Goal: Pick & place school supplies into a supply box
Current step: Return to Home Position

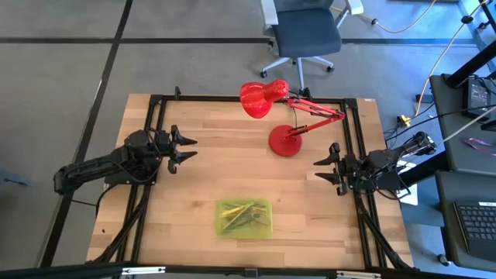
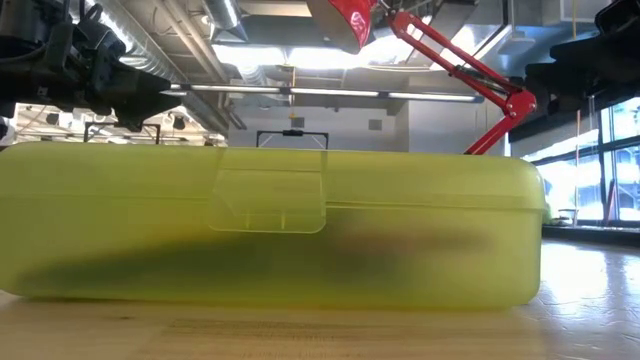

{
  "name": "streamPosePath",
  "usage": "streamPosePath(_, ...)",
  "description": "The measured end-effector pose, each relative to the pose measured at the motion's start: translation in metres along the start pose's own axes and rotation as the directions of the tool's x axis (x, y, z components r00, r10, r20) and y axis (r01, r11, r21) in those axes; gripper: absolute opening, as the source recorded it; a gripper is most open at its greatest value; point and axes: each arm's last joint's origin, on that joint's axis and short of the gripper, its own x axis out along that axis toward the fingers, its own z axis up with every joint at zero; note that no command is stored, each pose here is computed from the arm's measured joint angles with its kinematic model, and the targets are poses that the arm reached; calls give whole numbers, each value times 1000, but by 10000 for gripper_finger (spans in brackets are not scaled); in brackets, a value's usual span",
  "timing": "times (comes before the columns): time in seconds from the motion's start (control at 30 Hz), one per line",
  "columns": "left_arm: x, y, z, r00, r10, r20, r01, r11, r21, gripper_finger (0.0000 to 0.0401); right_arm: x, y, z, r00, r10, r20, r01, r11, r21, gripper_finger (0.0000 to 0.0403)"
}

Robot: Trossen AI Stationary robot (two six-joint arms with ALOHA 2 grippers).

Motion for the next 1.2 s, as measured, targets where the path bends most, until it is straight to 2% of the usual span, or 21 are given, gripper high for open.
streamPosePath(1.2, 0, 0, 0, 1000, 0, 0, 0, 1000, 0, 196, 0, 0, 0, 1000, 0, 0, 0, 1000, 0, 177)
